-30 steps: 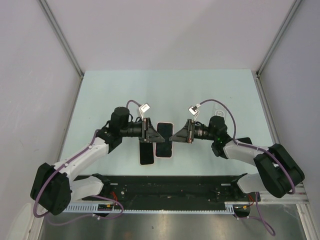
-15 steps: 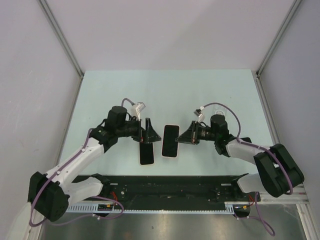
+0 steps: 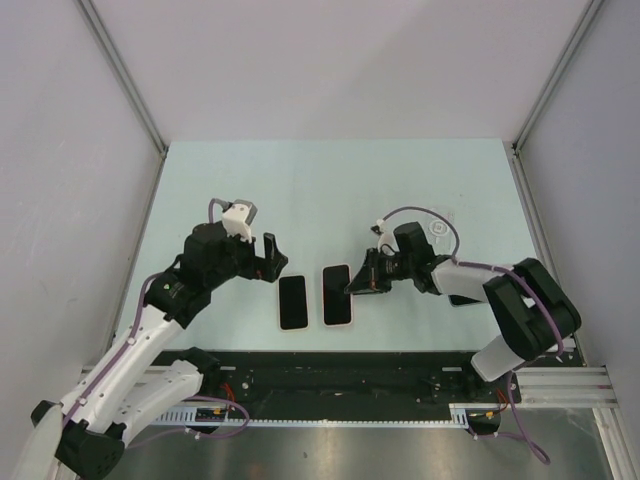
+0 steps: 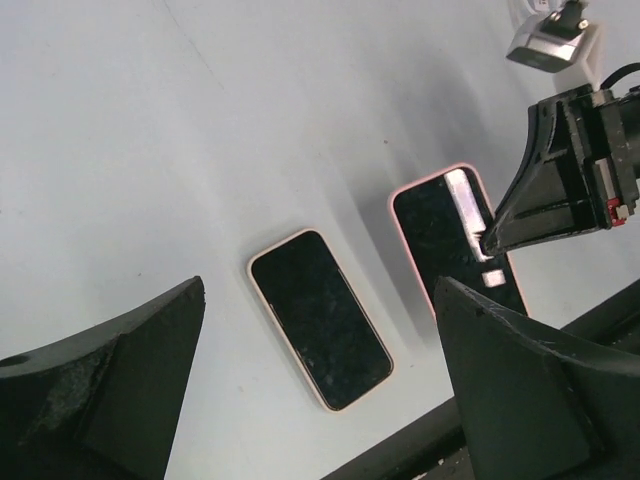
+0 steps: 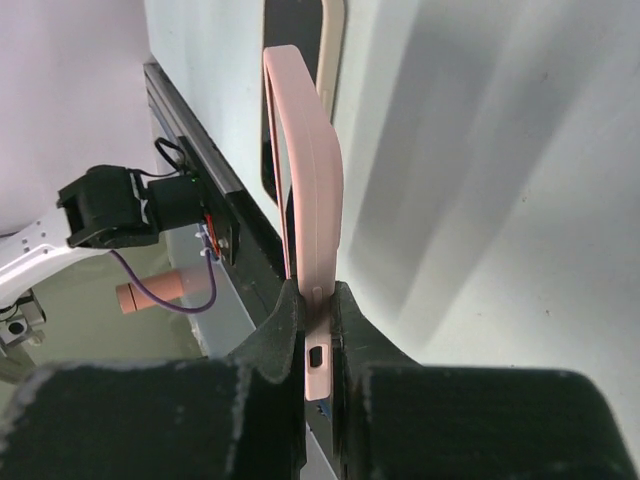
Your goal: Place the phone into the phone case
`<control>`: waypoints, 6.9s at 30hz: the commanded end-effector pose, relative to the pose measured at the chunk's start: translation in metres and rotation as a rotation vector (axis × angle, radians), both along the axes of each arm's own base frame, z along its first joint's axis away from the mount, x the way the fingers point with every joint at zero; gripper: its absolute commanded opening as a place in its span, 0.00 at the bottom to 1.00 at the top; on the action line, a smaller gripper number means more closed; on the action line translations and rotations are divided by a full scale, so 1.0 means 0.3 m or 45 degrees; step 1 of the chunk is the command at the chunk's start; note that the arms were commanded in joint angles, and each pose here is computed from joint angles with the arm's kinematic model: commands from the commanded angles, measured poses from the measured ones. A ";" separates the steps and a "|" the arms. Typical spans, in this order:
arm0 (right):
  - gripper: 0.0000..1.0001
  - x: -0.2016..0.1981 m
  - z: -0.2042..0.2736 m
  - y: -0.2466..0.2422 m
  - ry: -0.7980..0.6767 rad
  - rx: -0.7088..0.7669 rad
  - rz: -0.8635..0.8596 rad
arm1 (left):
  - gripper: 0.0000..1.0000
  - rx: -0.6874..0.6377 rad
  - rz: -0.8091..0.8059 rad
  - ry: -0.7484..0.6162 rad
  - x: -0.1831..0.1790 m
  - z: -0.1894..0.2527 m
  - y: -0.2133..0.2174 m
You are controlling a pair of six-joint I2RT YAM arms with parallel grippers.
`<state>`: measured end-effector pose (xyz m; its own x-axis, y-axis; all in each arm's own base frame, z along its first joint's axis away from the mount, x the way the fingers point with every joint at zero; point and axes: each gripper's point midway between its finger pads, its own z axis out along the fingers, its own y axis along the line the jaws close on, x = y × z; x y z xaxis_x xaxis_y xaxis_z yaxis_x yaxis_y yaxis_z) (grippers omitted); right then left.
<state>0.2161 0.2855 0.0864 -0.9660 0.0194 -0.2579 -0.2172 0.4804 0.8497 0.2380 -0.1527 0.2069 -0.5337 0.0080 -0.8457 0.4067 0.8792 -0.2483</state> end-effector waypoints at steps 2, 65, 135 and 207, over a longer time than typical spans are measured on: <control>0.00 0.007 0.013 0.076 0.006 0.017 0.104 | 1.00 0.091 0.020 -0.043 0.012 -0.004 0.040; 1.00 0.622 -0.026 -0.922 -0.231 -1.151 -0.936 | 1.00 0.038 -0.041 -0.070 -0.024 0.008 0.021; 0.59 0.180 0.167 -0.140 -0.216 0.299 -0.042 | 0.68 -0.731 -0.352 0.328 0.136 0.098 -0.442; 1.00 0.161 0.045 -0.875 0.189 -0.564 -1.293 | 0.09 -0.420 -0.073 0.974 0.027 -0.413 -0.954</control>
<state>0.2643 0.0473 0.1080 -0.6450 0.6728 -0.3623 0.3687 0.6893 0.6236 0.2413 -0.4160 0.0615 -0.9712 -0.1332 -0.1978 0.0326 0.7476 -0.6633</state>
